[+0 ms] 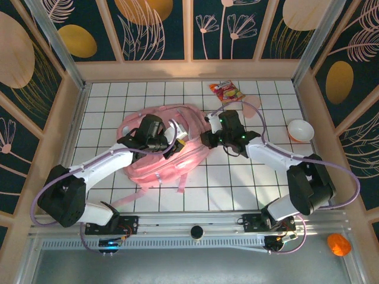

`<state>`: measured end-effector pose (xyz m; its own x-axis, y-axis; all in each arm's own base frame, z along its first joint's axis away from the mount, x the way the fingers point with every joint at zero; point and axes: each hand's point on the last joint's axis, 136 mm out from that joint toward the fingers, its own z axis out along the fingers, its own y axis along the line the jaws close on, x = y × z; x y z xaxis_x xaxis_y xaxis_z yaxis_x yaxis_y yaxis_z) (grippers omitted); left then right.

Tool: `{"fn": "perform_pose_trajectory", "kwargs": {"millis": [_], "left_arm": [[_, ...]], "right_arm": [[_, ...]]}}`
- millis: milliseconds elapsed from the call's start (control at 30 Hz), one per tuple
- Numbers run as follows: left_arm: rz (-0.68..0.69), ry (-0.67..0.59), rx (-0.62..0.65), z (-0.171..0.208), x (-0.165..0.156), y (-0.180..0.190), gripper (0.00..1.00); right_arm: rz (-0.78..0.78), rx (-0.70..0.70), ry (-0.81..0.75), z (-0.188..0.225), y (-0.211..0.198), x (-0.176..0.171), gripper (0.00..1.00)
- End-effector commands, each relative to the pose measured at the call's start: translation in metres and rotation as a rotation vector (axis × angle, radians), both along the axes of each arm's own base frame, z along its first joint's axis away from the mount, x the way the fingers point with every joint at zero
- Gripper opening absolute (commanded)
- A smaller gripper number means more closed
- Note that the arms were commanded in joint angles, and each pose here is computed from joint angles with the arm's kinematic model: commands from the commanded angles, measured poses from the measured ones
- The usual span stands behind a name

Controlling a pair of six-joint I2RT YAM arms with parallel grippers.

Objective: Pack the student bag

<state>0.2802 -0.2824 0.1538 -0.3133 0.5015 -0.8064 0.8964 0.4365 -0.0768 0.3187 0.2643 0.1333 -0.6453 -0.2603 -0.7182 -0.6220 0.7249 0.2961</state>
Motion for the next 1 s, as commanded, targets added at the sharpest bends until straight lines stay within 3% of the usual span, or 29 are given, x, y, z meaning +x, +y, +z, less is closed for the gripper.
{"fn": "perform_pose_trajectory", "kwargs": {"millis": [0, 33, 133, 267, 400, 567, 700, 767, 867, 967], "left_arm": [[-0.080, -0.056, -0.104, 0.039, -0.011, -0.009, 0.00], [-0.076, -0.060, -0.104, 0.040, -0.011, -0.008, 0.00], [-0.040, -0.071, -0.069, 0.035, -0.006, 0.000, 0.00], [0.066, -0.131, 0.076, 0.016, 0.013, 0.036, 0.00], [0.158, -0.222, 0.231, 0.004, 0.036, 0.079, 0.00], [0.223, -0.300, 0.324, 0.001, 0.063, 0.105, 0.00], [0.243, -0.335, 0.350, 0.009, 0.078, 0.112, 0.02], [0.189, -0.323, 0.305, 0.018, 0.068, 0.103, 0.19], [-0.021, -0.310, 0.190, 0.031, 0.028, 0.079, 0.54], [-0.144, -0.361, 0.116, 0.041, -0.005, 0.061, 0.65]], "right_arm": [[0.051, -0.022, 0.016, -0.015, 0.001, 0.000, 0.22], [0.052, -0.028, 0.019, -0.017, 0.001, 0.000, 0.20], [0.046, -0.055, 0.020, -0.019, -0.003, 0.001, 0.00], [0.029, -0.057, 0.031, -0.007, -0.009, -0.010, 0.00], [0.075, -0.016, 0.049, 0.003, 0.013, -0.052, 0.00], [0.124, 0.081, 0.101, 0.001, 0.064, -0.104, 0.00], [0.128, 0.142, 0.109, 0.010, 0.093, -0.120, 0.00], [0.108, 0.155, 0.110, 0.012, 0.095, -0.117, 0.00], [0.097, 0.157, 0.107, 0.015, 0.092, -0.110, 0.00], [0.120, 0.157, 0.116, 0.018, 0.091, -0.107, 0.00]]}}
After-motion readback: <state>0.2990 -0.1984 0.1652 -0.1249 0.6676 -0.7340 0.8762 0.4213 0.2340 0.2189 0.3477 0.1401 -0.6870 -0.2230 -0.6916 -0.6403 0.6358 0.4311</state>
